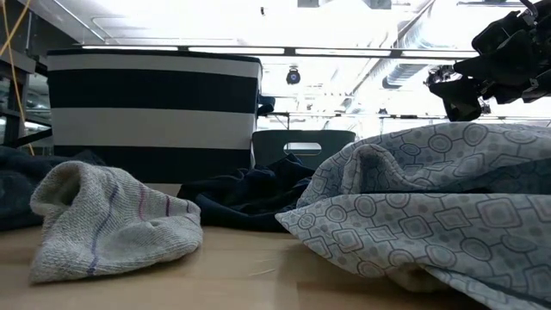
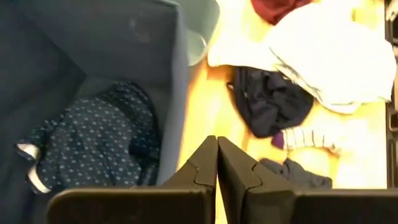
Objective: Pick & Place Cloths
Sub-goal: Put the black underwear into the transparent bin
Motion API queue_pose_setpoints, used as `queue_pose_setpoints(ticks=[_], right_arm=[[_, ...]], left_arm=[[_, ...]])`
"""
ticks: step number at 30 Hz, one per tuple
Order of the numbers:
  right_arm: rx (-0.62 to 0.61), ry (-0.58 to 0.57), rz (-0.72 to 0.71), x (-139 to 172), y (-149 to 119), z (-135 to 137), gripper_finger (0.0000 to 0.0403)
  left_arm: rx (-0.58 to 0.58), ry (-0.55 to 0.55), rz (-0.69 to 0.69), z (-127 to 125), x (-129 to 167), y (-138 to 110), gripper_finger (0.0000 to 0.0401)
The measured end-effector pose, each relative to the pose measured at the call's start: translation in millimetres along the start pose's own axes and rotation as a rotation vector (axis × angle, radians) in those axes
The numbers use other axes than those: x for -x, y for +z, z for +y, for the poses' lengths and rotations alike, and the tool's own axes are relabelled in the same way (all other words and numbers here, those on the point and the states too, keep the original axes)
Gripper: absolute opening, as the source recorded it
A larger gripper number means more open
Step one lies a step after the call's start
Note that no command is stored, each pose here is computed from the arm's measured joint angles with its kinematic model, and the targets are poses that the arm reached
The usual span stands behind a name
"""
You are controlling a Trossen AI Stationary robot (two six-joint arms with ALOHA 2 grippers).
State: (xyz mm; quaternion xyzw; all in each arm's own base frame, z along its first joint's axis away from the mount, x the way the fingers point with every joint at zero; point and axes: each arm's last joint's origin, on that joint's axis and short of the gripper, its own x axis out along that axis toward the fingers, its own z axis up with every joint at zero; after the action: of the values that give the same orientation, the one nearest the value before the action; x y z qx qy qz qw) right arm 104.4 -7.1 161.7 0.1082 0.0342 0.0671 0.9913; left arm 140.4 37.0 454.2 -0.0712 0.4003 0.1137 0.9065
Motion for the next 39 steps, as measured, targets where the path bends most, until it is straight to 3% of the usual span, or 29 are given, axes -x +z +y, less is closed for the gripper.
queue_pose_setpoints(ticks=[12, 23, 29, 34, 39], right_arm=[[0.000, 0.000, 0.000, 0, 0, 0, 0.0217], [0.000, 0.000, 0.000, 0, 0, 0, 0.0217], [0.000, 0.000, 0.000, 0, 0, 0, 0.0217], [0.000, 0.000, 0.000, 0, 0, 0, 0.0217], [0.000, 0.000, 0.001, 0, 0, 0, 0.0217]], left_arm=[[-0.098, -0.062, 0.158, -54, -23, -17, 0.0001], [-0.220, -0.094, 0.383, -97, -80, -71, 0.0001], [-0.278, -0.205, 0.431, -113, -96, -99, 0.0006], [-0.417, -0.325, 0.375, -123, -104, -128, 0.0035], [-0.493, -0.412, 0.323, -128, -114, -161, 0.0115]])
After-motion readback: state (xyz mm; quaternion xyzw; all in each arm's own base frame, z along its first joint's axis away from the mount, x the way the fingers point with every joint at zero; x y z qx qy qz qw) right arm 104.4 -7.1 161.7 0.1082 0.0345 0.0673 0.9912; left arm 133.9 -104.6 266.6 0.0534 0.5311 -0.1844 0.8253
